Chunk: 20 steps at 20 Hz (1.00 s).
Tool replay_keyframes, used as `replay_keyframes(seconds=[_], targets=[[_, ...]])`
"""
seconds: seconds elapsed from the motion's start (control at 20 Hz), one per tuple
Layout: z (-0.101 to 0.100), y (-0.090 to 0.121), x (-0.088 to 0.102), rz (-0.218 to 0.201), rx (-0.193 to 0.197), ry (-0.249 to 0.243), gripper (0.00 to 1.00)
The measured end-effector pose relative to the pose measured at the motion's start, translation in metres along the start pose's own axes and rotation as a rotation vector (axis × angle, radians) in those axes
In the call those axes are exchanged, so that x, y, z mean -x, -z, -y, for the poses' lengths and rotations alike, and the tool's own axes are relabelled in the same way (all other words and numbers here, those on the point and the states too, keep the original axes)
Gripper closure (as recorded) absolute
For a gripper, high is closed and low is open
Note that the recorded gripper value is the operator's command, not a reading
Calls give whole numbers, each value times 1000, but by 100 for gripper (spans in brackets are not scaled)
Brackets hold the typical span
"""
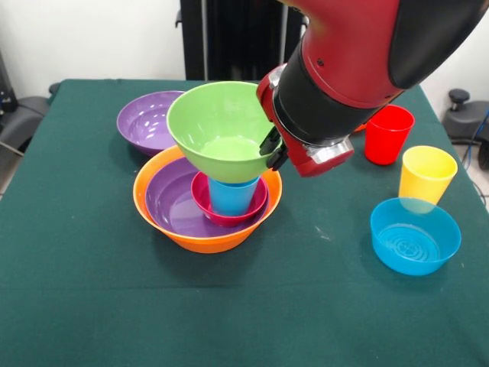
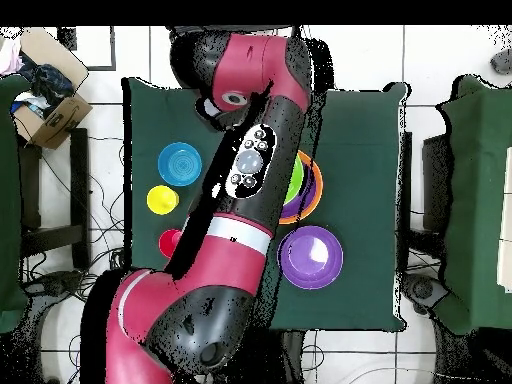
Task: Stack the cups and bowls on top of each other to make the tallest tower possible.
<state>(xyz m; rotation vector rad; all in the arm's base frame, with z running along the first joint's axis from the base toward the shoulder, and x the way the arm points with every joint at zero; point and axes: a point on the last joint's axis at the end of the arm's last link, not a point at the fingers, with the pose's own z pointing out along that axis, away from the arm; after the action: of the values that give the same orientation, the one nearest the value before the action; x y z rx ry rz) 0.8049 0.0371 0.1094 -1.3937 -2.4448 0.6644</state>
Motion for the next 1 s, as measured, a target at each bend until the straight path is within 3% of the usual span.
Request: replay_keyframes(seconds=[1.0], targets=[[-4, 0, -6, -6, 6, 9, 100]])
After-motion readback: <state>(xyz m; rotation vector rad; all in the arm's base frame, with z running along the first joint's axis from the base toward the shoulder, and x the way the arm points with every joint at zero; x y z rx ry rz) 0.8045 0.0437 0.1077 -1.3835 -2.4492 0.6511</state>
